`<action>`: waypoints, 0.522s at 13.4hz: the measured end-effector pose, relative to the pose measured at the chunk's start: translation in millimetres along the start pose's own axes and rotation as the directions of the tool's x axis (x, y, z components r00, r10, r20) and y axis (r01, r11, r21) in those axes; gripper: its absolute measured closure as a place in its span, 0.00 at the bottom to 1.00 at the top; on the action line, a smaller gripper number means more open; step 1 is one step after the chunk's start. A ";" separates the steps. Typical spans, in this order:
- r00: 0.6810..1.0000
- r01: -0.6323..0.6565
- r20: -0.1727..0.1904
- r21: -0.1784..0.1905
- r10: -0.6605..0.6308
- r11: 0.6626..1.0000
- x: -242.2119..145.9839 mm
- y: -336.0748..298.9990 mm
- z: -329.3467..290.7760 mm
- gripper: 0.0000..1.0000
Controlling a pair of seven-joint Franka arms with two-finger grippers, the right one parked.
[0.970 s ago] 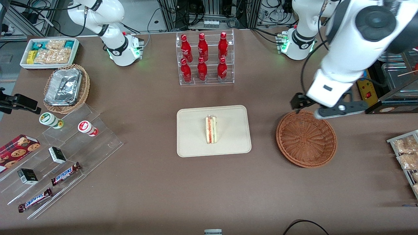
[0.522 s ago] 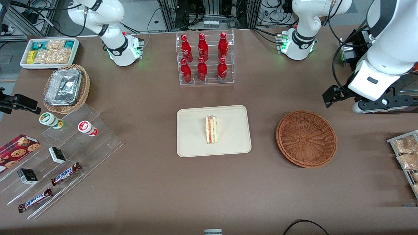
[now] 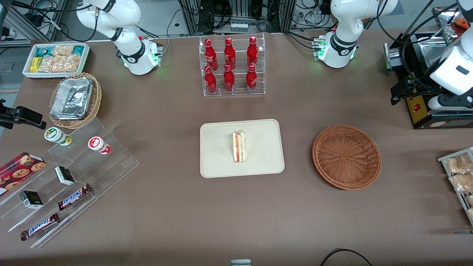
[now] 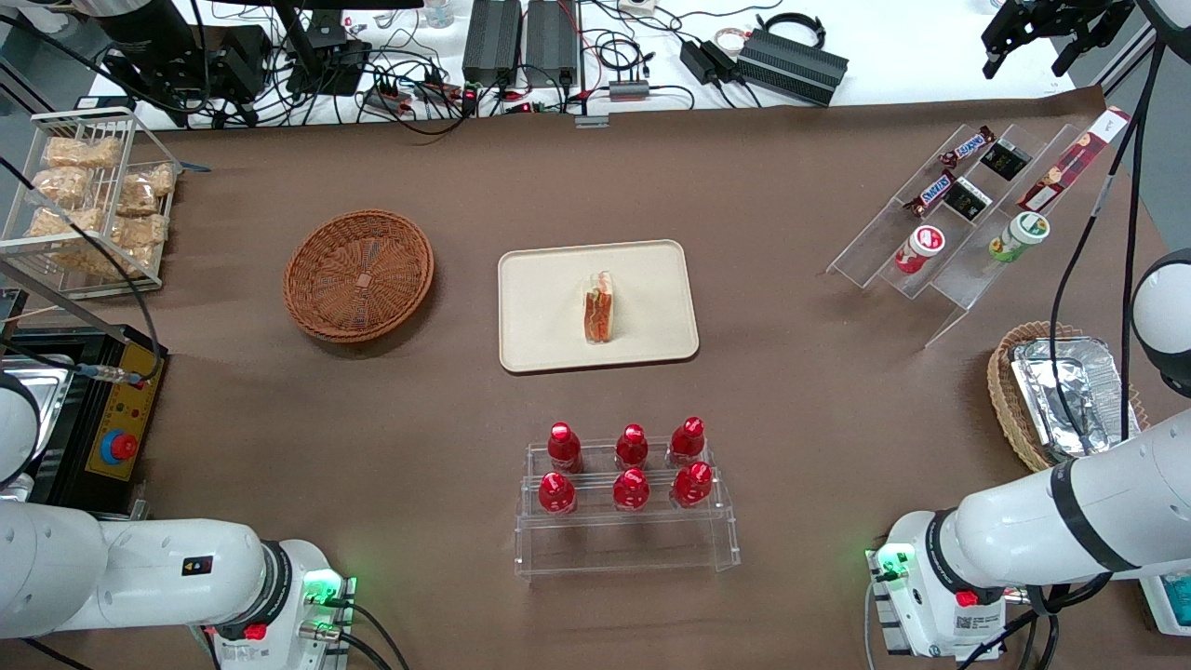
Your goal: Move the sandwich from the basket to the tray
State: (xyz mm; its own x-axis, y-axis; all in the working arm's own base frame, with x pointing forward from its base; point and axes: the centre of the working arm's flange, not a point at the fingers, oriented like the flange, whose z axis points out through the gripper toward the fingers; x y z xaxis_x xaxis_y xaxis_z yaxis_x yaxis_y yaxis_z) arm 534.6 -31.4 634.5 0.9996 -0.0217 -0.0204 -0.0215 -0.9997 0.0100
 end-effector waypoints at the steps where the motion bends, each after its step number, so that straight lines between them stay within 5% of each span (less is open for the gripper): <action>1: 1.000 0.006 0.000 -0.011 -0.006 1.000 0.2 -7.1 -0.1 0.00; 7: 1.000 0.003 -0.016 -0.020 -0.003 1.000 11.6 -12.8 -3.3 0.00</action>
State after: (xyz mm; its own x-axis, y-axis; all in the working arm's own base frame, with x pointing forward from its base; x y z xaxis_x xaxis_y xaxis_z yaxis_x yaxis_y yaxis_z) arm 546.6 -18.8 637.4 0.9998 -0.0186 -0.0045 -0.0185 -0.9994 0.0301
